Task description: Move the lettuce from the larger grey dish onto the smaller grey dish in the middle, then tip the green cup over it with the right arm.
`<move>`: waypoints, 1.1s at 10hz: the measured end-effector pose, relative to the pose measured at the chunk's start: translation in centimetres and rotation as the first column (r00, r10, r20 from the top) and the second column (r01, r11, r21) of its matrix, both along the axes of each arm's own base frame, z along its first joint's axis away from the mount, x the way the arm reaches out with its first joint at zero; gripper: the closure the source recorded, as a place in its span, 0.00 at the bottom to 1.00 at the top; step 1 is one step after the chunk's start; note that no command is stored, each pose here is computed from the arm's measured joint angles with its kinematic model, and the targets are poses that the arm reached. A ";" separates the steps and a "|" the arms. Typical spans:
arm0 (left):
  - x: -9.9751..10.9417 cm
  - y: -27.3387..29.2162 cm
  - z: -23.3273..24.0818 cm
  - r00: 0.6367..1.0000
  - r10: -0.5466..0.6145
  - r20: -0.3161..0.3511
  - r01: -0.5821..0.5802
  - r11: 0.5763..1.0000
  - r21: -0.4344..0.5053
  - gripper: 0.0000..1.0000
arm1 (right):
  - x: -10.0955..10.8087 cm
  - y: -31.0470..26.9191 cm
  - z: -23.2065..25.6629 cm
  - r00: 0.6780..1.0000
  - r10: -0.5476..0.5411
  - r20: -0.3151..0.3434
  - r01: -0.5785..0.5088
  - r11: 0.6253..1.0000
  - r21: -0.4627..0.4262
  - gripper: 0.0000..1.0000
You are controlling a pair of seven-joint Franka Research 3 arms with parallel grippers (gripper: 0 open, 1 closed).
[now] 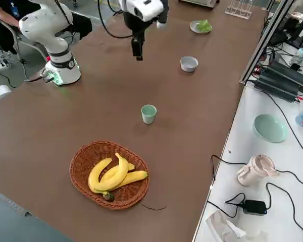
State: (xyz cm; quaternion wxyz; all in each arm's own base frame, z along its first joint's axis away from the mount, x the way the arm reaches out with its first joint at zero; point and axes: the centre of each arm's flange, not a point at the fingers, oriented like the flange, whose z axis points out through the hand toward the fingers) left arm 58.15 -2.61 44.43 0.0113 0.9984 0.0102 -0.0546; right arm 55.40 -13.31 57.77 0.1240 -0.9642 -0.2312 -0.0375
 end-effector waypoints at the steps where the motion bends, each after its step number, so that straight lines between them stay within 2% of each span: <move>1: -0.3 -0.6 -2.4 1.000 0.007 0.000 -0.007 1.000 0.001 0.00 | 0.6 -1.3 -1.7 0.997 0.077 0.033 -0.078 0.996 0.053 0.00; 3: -1.2 -1.0 -6.9 1.000 0.026 0.008 -0.026 1.000 0.003 0.02 | 1.8 -3.7 -5.2 0.968 0.225 0.109 -0.237 0.965 0.110 0.00; 6: -2.8 -3.2 -14.1 0.997 0.077 -0.012 -0.077 0.997 0.010 0.04 | 2.4 -6.4 -10.8 0.872 0.423 0.248 -0.467 0.869 0.161 0.00; 8: -2.6 -3.0 -17.7 0.993 0.115 -0.013 -0.115 0.993 0.013 0.04 | 2.4 -8.9 -14.6 0.809 0.488 0.328 -0.559 0.811 0.171 0.00; 11: -2.3 -2.6 -20.5 0.988 0.156 -0.010 -0.155 0.988 0.015 0.07 | 2.6 -11.9 -20.9 0.743 0.517 0.425 -0.630 0.754 0.185 0.00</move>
